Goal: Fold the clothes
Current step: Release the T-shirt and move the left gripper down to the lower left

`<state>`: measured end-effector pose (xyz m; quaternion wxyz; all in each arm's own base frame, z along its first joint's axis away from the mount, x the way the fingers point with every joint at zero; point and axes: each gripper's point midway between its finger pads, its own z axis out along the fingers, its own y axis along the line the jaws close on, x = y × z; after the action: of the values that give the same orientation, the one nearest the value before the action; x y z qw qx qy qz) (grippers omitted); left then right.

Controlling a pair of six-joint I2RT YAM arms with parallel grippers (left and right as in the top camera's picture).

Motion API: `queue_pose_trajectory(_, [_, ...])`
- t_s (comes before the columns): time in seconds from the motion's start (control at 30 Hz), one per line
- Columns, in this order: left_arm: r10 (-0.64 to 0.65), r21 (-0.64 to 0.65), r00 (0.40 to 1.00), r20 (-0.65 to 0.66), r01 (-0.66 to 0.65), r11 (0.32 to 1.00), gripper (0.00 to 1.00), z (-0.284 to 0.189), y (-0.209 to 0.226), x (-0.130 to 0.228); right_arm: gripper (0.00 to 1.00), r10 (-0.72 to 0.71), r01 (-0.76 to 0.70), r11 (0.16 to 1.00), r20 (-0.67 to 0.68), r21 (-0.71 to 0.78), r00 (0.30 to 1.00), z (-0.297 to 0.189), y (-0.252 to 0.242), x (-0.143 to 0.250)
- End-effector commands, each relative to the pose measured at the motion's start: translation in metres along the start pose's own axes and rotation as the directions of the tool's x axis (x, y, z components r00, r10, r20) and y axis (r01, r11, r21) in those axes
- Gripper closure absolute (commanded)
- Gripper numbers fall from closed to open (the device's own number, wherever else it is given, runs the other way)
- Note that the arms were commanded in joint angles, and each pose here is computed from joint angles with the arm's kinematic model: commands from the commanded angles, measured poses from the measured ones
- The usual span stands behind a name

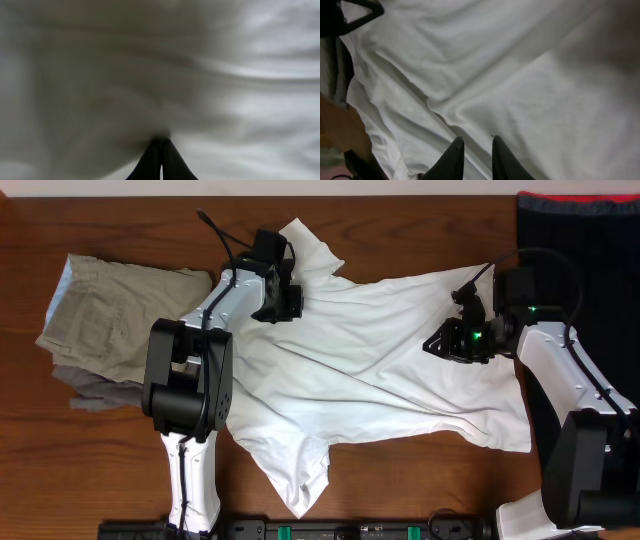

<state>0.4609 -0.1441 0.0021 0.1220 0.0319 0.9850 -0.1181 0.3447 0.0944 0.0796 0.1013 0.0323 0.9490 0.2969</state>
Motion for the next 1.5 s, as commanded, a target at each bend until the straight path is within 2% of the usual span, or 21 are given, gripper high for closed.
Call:
queue_pose_trajectory(0.0, [-0.002, -0.111, 1.000, -0.015, 0.001, 0.994, 0.94, 0.022, 0.028, 0.007, 0.82, -0.007, 0.007, 1.000, -0.003, -0.022, 1.000, 0.000, 0.009, -0.001])
queue_pose_trajectory(0.2, [0.011, -0.129, 0.998, 0.061, -0.003, 0.992, 0.94, 0.063, 0.045, -0.017, 0.82, -0.018, 0.018, 1.000, -0.011, -0.022, 1.000, 0.002, 0.013, 0.001])
queue_pose_trajectory(0.33, [0.002, -0.122, 0.994, 0.112, 0.011, 0.993, 0.94, 0.063, 0.050, -0.044, 0.82, -0.018, 0.019, 0.999, -0.020, 0.036, 1.000, 0.004, 0.006, 0.004])
queue_pose_trajectory(0.53, [0.004, -0.100, 0.970, 0.242, 0.021, 0.995, 0.94, 0.016, 0.046, -0.107, 0.83, 0.008, 0.000, 0.967, -0.030, 0.257, 1.000, 0.002, -0.028, 0.010])
queue_pose_trajectory(0.67, [0.009, -0.105, 0.968, 0.252, 0.018, 0.994, 0.92, -0.022, 0.041, -0.127, 0.83, 0.091, -0.086, 0.894, 0.009, 0.439, 0.996, -0.011, -0.062, 0.013])
queue_pose_trajectory(0.7, [0.008, -0.107, 0.969, 0.247, 0.020, 0.994, 0.87, -0.031, 0.041, -0.129, 0.84, 0.107, -0.103, 0.880, 0.017, 0.464, 0.994, -0.014, -0.067, 0.014])
queue_pose_trajectory(0.73, [0.006, -0.110, 0.972, 0.235, 0.021, 0.994, 0.79, -0.040, 0.041, -0.128, 0.85, 0.122, -0.117, 0.870, 0.020, 0.478, 0.992, -0.017, -0.071, 0.015])
queue_pose_trajectory(0.8, [0.002, -0.116, 0.979, 0.202, 0.022, 0.993, 0.64, -0.059, 0.038, -0.124, 0.85, 0.148, -0.139, 0.863, 0.020, 0.486, 0.989, -0.020, -0.076, 0.018])
queue_pose_trajectory(0.83, [-0.004, -0.120, 0.984, 0.176, 0.026, 0.992, 0.49, -0.072, 0.037, -0.119, 0.84, 0.161, -0.147, 0.859, 0.015, 0.490, 0.987, -0.022, -0.079, 0.021])
queue_pose_trajectory(1.0, [-0.029, -0.137, 0.998, 0.059, 0.037, 0.990, 0.27, -0.127, 0.030, -0.081, 0.79, 0.218, -0.184, 0.844, -0.008, 0.505, 0.976, -0.029, -0.088, 0.032])
queue_pose_trajectory(1.13, [-0.061, -0.152, 0.998, -0.025, 0.057, 0.987, 0.29, -0.169, 0.027, -0.045, 0.78, 0.254, -0.221, 0.832, 0.004, 0.509, 0.967, -0.035, -0.098, 0.034])
queue_pose_trajectory(1.2, [-0.123, -0.176, 0.992, -0.030, 0.116, 0.978, 0.31, -0.188, 0.030, -0.034, 0.80, 0.266, -0.235, 0.831, 0.010, 0.504, 0.964, -0.037, -0.101, 0.034])
queue_pose_trajectory(1.33, [-0.246, -0.287, 0.968, -0.042, 0.224, 0.931, 0.37, -0.231, 0.049, -0.001, 0.80, 0.268, -0.237, 0.833, 0.009, 0.500, 0.963, -0.038, -0.102, 0.034])
queue_pose_trajectory(1.47, [-0.306, -0.408, 0.952, -0.019, 0.272, 0.871, 0.39, -0.273, 0.067, 0.028, 0.80, 0.268, -0.236, 0.835, 0.008, 0.497, 0.963, -0.035, -0.103, 0.036])
